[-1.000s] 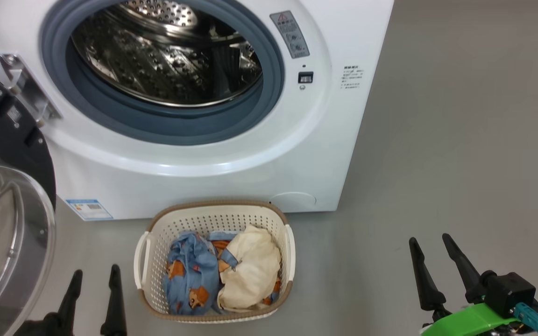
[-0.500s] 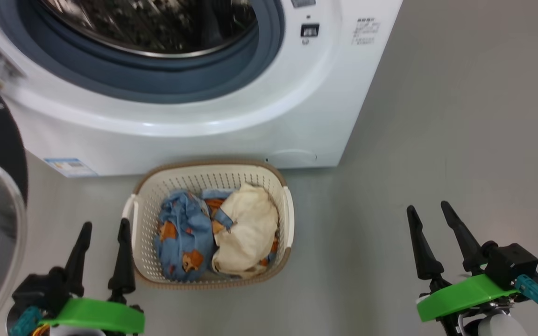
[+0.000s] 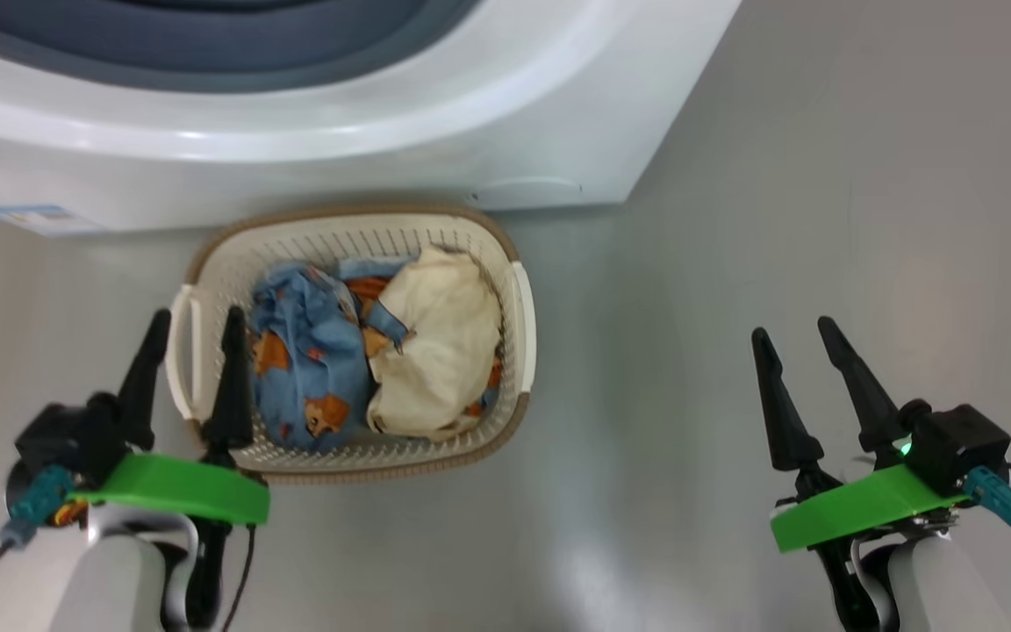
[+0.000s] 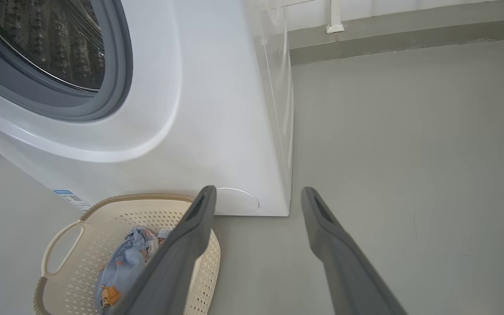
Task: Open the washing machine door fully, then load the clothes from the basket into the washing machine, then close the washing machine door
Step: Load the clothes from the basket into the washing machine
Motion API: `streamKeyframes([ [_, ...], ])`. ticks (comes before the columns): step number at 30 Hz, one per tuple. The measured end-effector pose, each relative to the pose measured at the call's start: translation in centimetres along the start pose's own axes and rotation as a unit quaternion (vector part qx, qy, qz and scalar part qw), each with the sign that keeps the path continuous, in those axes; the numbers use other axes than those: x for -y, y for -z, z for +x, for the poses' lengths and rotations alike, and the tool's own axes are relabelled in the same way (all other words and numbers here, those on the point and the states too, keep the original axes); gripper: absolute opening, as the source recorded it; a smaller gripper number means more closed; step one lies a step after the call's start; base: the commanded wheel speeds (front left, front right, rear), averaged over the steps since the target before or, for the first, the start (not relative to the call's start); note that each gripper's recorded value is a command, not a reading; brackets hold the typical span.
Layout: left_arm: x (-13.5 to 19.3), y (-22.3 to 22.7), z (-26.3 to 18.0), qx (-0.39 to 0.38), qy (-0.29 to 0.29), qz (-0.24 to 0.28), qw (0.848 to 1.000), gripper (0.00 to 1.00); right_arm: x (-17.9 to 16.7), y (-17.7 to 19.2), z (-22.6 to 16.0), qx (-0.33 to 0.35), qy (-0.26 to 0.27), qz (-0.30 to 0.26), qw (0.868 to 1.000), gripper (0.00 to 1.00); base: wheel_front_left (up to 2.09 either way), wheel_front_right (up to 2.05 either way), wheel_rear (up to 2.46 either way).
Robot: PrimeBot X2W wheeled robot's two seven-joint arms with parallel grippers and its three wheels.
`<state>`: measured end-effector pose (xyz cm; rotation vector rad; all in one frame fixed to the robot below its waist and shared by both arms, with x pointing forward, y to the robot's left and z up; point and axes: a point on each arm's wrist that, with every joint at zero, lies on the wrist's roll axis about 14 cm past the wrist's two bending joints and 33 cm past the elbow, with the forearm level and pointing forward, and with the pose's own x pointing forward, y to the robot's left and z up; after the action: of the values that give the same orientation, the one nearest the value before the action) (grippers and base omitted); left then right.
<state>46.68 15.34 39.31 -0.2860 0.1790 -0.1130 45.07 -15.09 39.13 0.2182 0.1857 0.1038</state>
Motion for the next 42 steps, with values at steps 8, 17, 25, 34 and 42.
streamKeyframes([
  [8, -0.8, 4.0, 3.2, -0.045, 0.006, 0.004, 0.999, 1.00, 1.2, 2.9, 1.2, -0.030, 0.012, 0.009, 0.999, 1.00, 0.00, 0.00, 0.00],
  [17, -1.7, 10.2, 5.7, -0.117, 0.013, 0.010, 0.993, 1.00, 2.2, 5.7, 2.2, -0.057, 0.020, 0.012, 0.998, 1.00, 0.00, 0.00, 0.00],
  [25, -3.1, 16.3, 6.6, -0.204, 0.029, 0.050, 0.977, 1.00, 3.2, 7.4, 2.5, -0.074, 0.029, 0.016, 0.997, 1.00, 0.00, 0.00, 0.00],
  [34, -4.1, 23.9, 6.3, -0.337, 0.066, 0.129, 0.930, 1.00, 4.3, 9.2, 2.3, -0.094, 0.044, 0.030, 0.994, 1.00, 0.00, 0.00, 0.00],
  [42, -5.3, 26.7, 6.4, -0.419, 0.051, 0.190, 0.886, 1.00, 4.6, 9.7, 2.1, -0.101, 0.049, 0.033, 0.993, 1.00, 0.00, 0.00, 0.00],
])
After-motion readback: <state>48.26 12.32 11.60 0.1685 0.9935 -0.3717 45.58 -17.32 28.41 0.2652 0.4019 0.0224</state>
